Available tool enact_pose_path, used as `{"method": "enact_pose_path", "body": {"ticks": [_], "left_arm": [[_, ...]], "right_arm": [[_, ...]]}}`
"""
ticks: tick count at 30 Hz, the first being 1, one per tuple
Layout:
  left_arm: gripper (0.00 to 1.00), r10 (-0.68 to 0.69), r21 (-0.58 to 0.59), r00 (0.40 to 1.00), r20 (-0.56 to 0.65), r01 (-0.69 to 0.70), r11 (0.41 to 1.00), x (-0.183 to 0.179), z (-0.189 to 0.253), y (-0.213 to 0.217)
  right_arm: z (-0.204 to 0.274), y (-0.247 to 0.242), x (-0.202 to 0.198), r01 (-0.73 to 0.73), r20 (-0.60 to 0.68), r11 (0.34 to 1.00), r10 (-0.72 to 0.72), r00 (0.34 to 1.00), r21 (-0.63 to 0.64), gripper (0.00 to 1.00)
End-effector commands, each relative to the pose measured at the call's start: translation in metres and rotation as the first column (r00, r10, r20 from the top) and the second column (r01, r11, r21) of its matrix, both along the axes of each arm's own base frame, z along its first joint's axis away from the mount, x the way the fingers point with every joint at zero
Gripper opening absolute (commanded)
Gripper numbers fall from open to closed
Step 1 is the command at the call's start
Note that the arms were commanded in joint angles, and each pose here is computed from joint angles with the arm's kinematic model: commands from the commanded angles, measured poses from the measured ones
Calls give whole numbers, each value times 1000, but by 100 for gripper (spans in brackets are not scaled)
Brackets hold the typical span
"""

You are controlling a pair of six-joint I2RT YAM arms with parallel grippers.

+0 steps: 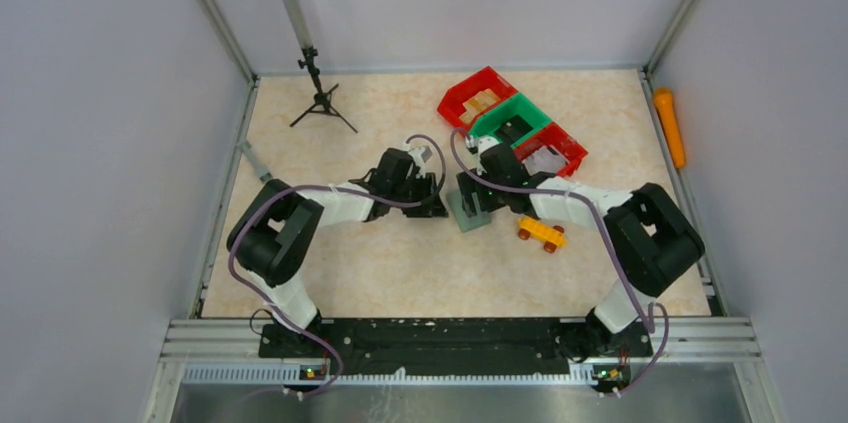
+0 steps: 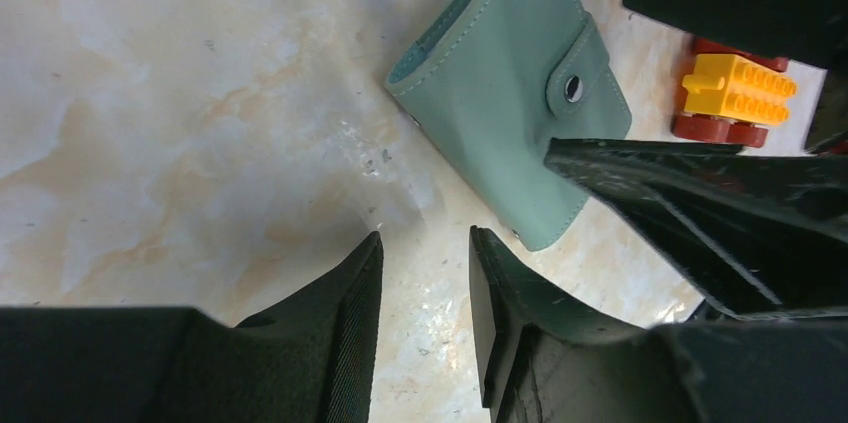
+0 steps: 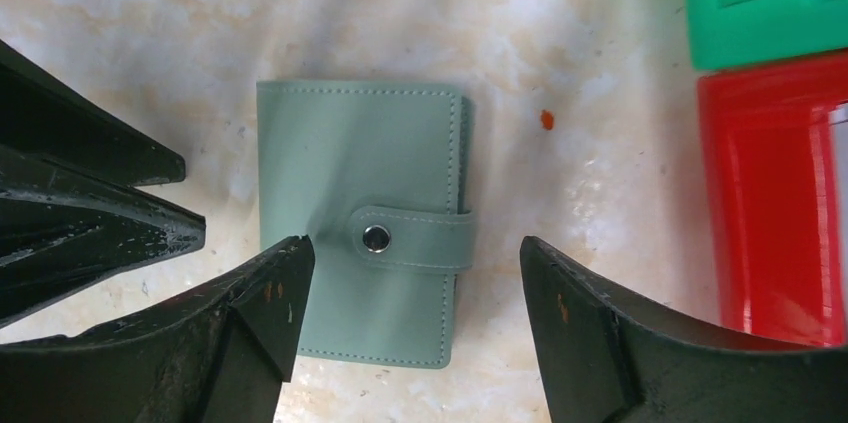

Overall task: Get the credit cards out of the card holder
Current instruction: Open the card holder at the center of the board.

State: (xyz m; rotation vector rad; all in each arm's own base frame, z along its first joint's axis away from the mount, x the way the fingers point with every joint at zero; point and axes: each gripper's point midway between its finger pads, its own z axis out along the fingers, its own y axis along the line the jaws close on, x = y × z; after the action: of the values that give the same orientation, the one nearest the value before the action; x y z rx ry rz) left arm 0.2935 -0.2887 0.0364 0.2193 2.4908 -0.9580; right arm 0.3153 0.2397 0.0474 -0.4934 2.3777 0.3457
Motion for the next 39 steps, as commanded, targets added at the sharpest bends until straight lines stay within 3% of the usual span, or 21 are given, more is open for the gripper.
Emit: {"method": "enact_pose_path", "body": {"ticks": [1, 4, 11, 18, 26, 34, 37, 39], "left_arm": [[41, -15, -42, 1000, -4, 15, 999, 3, 3, -8], [41, -17, -38, 1000, -17, 16, 999, 3, 1, -8], [43, -33, -51, 998, -55, 30, 998, 3, -6, -13], [45, -38, -97, 992, -119, 26, 995, 3, -13, -15], [41, -25, -153, 984, -176, -3, 988, 7, -17, -12], [8, 6, -188, 988, -154, -35, 982, 13, -10, -2], [0, 19, -187, 989, -146, -47, 981, 15, -8, 2], [0, 24, -181, 989, -146, -50, 982, 15, -9, 3]], "right_arm": [[3, 20, 1, -48, -24, 998, 49, 999, 41, 76], [-7, 19, 1, -45, -54, 999, 46, 997, 15, 69], [-3, 20, 3, -41, -39, 999, 42, 998, 26, 39], [-3, 30, -1, -62, -57, 995, 66, 996, 74, 29], [2, 50, -10, -132, -81, 976, 147, 986, 171, 29], [1, 45, -7, -108, -78, 983, 120, 990, 150, 30], [0, 33, 1, -50, -58, 994, 55, 997, 93, 43], [1, 20, 8, 8, -27, 999, -7, 1000, 41, 54]]}}
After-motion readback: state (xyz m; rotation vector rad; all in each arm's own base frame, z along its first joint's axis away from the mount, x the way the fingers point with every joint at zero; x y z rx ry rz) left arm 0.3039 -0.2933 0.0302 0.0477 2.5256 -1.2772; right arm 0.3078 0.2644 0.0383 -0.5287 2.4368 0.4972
